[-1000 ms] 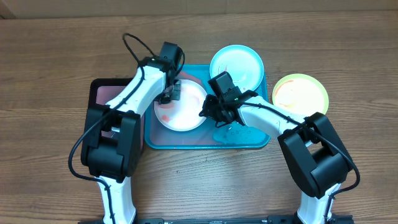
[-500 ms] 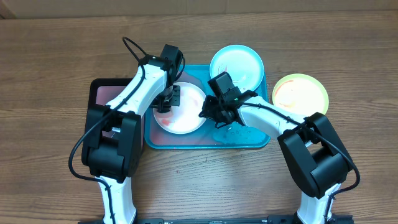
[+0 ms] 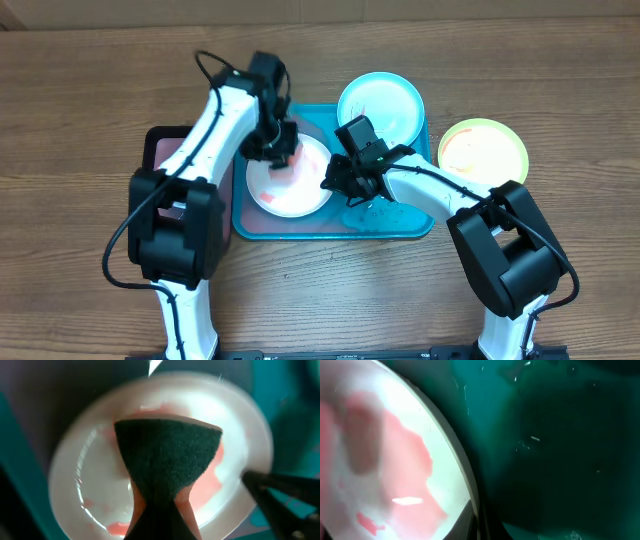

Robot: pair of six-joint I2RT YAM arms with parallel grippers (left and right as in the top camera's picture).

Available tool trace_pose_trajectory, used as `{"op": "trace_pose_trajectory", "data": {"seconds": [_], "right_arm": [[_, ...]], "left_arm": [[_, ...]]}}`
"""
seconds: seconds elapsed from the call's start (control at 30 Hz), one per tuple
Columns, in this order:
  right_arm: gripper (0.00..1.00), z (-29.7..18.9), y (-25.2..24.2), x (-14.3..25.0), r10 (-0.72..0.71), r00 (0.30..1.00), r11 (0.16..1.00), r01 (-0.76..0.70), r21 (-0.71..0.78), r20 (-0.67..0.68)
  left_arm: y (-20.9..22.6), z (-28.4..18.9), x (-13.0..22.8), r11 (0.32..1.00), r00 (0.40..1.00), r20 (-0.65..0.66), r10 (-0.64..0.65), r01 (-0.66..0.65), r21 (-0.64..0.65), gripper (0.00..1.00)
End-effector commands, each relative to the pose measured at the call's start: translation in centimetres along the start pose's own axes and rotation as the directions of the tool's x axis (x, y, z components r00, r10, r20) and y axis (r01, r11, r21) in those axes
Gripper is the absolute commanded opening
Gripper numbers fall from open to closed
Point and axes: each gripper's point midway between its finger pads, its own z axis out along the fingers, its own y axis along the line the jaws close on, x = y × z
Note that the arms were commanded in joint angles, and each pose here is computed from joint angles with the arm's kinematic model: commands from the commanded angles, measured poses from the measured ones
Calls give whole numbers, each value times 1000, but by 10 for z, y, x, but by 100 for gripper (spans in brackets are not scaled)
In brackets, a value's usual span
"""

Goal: Clean dirty plates on tray and stack at the side
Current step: 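Scrub the white plate with the sponge in the left gripper, then lift the white plate with the right gripper and tilt it up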

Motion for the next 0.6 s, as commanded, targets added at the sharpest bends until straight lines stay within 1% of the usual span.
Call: {"op": "trace_pose_trajectory", "data": {"seconds": [0.0, 0.3, 0.57], "right_arm": [[4, 5, -8, 8, 3, 999, 1000, -2, 27, -37], [4, -8, -3, 12, -67, 995, 997, 70, 35, -77], [4, -42, 3, 16, -145, 987, 989, 147, 29, -72]], "left_arm": [[-1, -17, -18, 999, 999, 53, 11, -13, 38, 4], [0, -17, -19, 999, 998, 55, 8, -10, 35, 4], [13, -17, -21, 999, 998, 66, -7, 10, -40, 4]]}}
